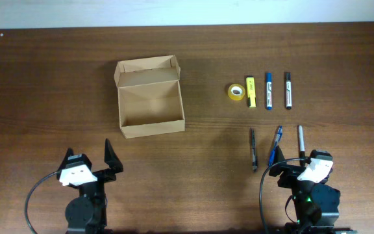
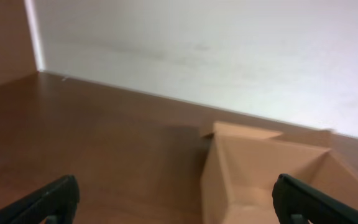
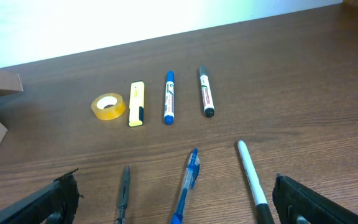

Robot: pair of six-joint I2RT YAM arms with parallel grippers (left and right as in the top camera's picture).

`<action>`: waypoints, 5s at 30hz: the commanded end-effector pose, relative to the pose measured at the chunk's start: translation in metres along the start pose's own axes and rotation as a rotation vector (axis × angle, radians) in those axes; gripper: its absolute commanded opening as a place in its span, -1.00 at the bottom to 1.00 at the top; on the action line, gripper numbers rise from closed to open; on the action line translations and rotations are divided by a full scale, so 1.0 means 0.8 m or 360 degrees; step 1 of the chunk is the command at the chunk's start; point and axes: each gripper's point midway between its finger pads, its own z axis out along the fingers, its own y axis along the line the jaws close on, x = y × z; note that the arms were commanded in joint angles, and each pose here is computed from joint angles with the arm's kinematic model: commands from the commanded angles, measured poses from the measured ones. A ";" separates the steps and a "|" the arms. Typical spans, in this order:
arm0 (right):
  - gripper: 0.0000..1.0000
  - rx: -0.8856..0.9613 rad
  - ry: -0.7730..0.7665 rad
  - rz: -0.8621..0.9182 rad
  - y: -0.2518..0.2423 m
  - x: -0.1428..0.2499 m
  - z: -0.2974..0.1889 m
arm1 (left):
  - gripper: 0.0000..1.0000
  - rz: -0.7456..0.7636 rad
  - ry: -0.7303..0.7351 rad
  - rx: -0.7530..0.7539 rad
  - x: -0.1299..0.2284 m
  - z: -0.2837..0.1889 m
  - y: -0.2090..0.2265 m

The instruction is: Pack container

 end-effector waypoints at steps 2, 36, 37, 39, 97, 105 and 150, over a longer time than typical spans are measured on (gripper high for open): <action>0.99 0.0000 -0.0009 0.0017 -0.001 0.001 0.001 | 1.00 0.0001 0.0058 0.0165 -0.001 -0.004 -0.023; 0.98 0.0000 -0.0009 0.0017 -0.001 0.001 0.001 | 1.00 -0.0153 0.1709 0.0610 0.008 0.231 -0.279; 0.98 0.0000 -0.0009 0.0017 -0.001 0.001 0.001 | 0.99 -0.0088 0.1722 0.0565 0.018 0.225 -0.286; 0.98 0.0000 -0.0009 0.0017 -0.001 0.001 0.001 | 0.99 0.0009 0.1743 0.0450 0.035 0.210 -0.300; 0.98 0.0000 -0.0009 0.0017 -0.001 0.001 0.001 | -0.97 0.0244 0.2065 0.0045 0.186 0.121 -0.422; 0.98 0.0000 -0.0009 0.0017 -0.001 0.001 0.001 | 0.36 0.0265 0.2121 0.0036 0.206 0.118 -0.421; 0.98 -0.0380 -0.0179 -0.0002 0.061 -0.099 -0.044 | 1.00 0.0102 0.1531 -0.0638 -0.180 0.253 0.007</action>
